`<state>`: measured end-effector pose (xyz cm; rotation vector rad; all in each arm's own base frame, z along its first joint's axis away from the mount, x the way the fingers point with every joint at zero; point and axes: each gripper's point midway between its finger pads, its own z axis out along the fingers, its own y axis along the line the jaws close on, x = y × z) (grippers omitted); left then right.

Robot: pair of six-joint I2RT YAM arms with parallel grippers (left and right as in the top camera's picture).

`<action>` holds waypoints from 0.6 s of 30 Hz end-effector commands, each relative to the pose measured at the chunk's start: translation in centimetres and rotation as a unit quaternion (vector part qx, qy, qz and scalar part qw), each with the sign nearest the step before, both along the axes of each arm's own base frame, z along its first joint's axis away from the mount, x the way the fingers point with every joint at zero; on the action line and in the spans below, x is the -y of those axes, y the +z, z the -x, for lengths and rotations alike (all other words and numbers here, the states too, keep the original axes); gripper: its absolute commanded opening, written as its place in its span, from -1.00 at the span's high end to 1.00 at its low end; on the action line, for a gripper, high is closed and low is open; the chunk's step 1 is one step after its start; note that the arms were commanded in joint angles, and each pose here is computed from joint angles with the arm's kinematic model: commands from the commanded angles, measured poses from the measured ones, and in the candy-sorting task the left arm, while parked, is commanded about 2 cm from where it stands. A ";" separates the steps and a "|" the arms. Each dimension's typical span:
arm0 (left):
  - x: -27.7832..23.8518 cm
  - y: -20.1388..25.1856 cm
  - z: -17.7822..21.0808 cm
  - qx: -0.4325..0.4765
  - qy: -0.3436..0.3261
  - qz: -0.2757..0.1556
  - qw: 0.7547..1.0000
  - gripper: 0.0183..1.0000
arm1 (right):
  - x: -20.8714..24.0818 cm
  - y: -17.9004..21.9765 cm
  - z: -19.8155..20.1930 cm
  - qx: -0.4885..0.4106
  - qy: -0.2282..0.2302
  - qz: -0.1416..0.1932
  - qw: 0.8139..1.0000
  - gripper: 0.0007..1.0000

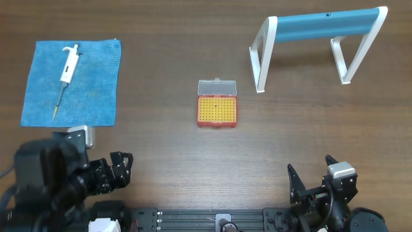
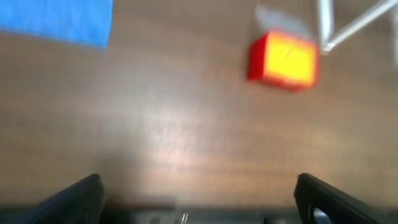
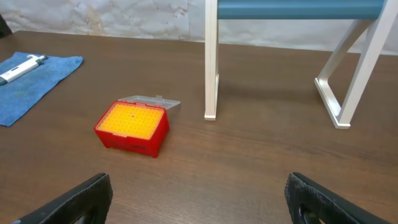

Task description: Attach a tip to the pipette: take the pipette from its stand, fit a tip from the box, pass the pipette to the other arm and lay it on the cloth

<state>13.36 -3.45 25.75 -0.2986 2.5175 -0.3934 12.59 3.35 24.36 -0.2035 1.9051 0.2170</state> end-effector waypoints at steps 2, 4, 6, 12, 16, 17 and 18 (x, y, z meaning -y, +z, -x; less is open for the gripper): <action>-0.1 2.5 -1.7 0.087 0.021 0.013 0.996 -0.97 | 0.2 0.1 0.0 0.004 -0.008 -0.006 1.000 -0.80; -0.1 2.5 -1.7 0.088 0.021 0.013 0.996 -0.97 | 0.2 0.1 0.0 0.004 -0.008 -0.006 1.000 -0.80; -0.1 2.5 -1.7 0.088 0.021 0.013 0.996 -0.97 | 0.2 0.1 0.0 0.004 -0.008 -0.006 1.000 -0.80; -0.7 2.3 -1.7 0.086 0.028 -0.005 0.996 -0.96 | 0.2 0.1 0.0 0.004 -0.008 -0.006 1.000 -0.80; -0.8 2.4 -2.2 0.111 0.016 -0.021 0.993 -0.97 | 0.2 0.1 0.0 0.004 -0.008 -0.006 1.000 -0.79; -0.8 2.6 -2.5 0.129 0.014 -0.022 0.991 -0.97 | 0.2 0.1 0.0 0.004 -0.008 -0.006 1.000 -0.80; -0.8 2.7 -2.9 0.149 0.014 -0.024 0.988 -0.96 | 0.2 0.1 0.0 0.004 -0.008 -0.006 1.000 -0.80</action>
